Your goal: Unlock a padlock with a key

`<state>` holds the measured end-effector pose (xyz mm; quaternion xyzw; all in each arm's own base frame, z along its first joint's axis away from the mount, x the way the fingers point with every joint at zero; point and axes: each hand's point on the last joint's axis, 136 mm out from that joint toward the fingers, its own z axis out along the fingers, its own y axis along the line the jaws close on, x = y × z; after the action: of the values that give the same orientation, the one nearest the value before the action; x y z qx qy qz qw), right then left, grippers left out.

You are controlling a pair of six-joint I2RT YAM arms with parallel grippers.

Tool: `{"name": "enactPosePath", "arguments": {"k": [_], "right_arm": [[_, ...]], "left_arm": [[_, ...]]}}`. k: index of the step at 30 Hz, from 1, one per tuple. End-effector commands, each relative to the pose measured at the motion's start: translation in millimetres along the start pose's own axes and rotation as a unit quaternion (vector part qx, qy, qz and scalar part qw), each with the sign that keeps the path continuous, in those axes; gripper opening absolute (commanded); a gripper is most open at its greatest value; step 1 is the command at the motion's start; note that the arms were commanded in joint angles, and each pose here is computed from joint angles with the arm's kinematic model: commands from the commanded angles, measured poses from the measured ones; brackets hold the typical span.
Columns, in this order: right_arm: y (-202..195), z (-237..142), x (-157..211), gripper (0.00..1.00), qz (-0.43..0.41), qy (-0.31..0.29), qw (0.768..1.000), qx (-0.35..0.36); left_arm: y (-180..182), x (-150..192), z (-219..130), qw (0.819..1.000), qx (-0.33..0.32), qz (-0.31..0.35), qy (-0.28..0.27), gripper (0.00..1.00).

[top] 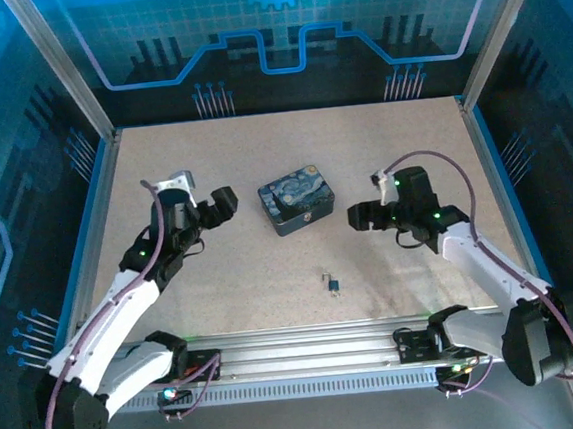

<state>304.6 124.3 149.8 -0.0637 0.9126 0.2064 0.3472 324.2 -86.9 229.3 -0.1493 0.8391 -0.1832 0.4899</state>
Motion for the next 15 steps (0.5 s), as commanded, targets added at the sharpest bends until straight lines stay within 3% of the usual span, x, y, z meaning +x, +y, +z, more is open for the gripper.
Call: {"name": "enactPosePath", "arguments": {"k": [1, 2, 7, 15], "right_arm": [[-34.4, -17.2, -29.3, 0.96, -0.014, -0.062, 0.995, 0.078], [-42.5, -20.5, -32.4, 1.0, -0.012, -0.073, 0.993, 0.094], [-85.8, -32.9, -38.8, 1.0, -0.001, -0.13, 0.979, 0.157], [-122.3, -8.5, -30.2, 1.0, -0.059, -0.157, 0.965, 0.2]], "left_arm": [[27.4, -24.3, -9.9, 0.994, -0.067, 0.045, -0.069, 0.99], [30.4, -29.6, -12.6, 0.992, -0.077, 0.056, -0.085, 0.99], [47.7, -48.0, -16.3, 0.974, -0.116, 0.109, -0.164, 0.99], [80.2, -19.5, 16.6, 0.956, -0.155, 0.189, -0.162, 0.99]]}}
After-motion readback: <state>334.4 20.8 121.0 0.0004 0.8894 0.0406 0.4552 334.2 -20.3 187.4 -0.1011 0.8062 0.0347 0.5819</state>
